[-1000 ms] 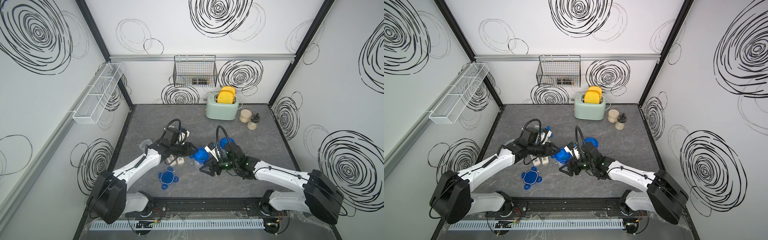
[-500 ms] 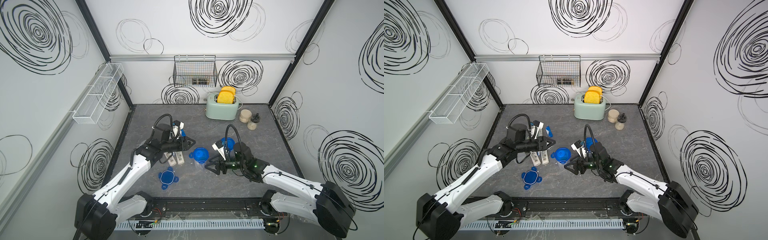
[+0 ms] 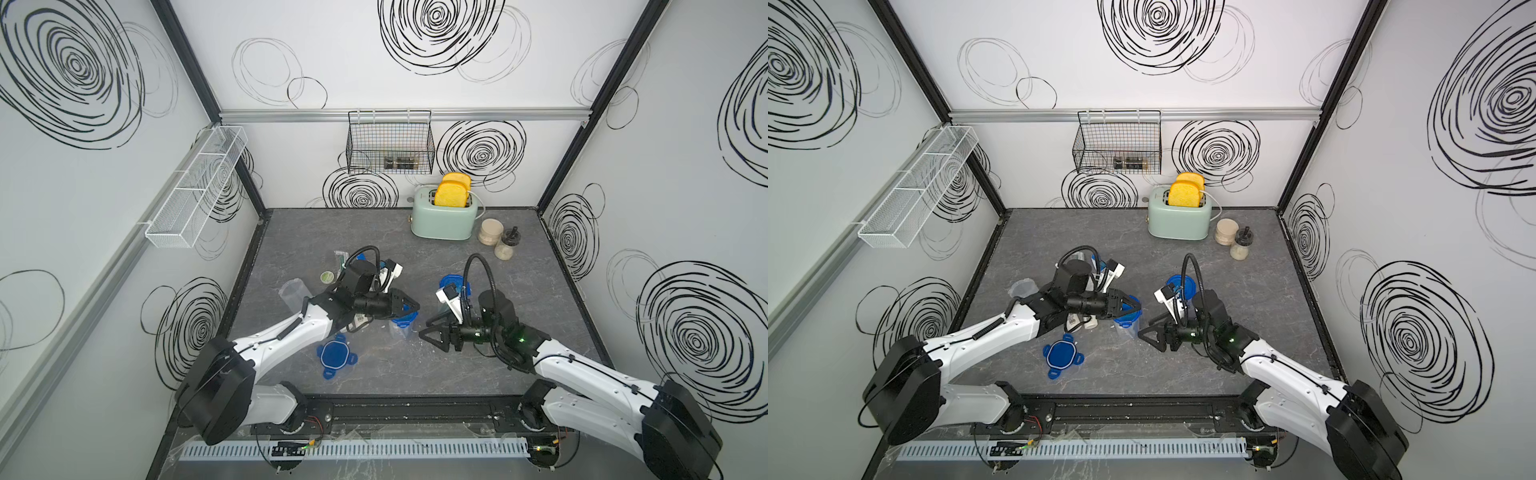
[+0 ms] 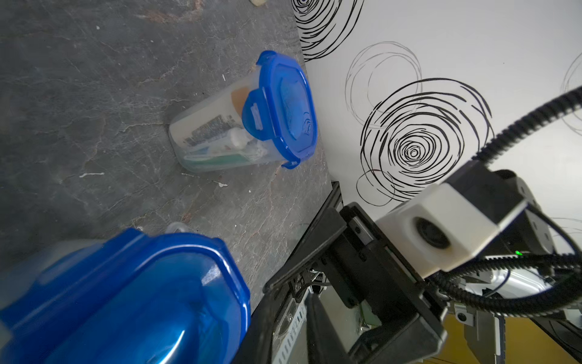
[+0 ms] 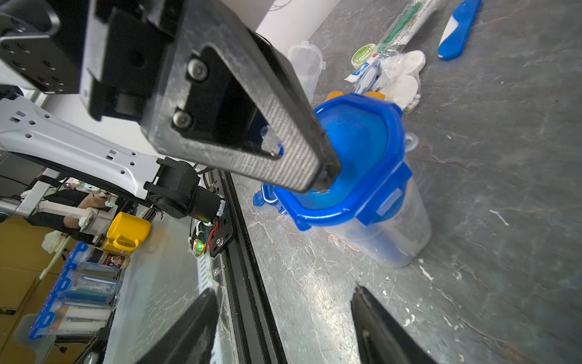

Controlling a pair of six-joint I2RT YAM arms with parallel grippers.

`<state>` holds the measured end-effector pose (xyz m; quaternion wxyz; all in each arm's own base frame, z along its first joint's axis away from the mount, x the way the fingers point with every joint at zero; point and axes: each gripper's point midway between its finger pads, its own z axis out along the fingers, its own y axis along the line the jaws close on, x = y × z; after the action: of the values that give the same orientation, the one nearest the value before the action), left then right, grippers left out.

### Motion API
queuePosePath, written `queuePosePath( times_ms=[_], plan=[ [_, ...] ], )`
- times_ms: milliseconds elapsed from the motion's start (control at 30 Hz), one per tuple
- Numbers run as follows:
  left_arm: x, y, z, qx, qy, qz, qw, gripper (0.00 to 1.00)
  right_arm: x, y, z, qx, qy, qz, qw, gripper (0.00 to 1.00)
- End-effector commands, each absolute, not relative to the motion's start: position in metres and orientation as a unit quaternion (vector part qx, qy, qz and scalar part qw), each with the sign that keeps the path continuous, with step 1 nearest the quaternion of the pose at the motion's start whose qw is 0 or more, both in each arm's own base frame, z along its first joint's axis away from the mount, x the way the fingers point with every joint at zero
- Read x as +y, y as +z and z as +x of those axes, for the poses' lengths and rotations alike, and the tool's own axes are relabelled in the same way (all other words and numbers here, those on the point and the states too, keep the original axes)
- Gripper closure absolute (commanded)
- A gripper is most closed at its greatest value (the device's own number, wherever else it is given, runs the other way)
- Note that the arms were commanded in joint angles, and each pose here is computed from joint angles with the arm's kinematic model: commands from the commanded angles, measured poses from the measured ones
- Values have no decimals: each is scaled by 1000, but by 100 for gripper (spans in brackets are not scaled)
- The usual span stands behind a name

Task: Take out toiletry kits
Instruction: Unfasten the latch on the container.

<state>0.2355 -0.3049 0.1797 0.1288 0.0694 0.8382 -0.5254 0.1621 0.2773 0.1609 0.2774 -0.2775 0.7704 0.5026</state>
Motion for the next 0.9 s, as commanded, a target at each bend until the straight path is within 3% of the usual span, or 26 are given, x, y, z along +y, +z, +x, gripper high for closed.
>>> queuePosePath(
  times_ms=[0,867],
  plan=[
    [-304,179,244,833,-530,63,145,78,281,163,157,759,523,-277,271,31],
    [-285,141,248,855,-503,26,123,87,327,165,171,757,558,-211,267,30]
  ],
)
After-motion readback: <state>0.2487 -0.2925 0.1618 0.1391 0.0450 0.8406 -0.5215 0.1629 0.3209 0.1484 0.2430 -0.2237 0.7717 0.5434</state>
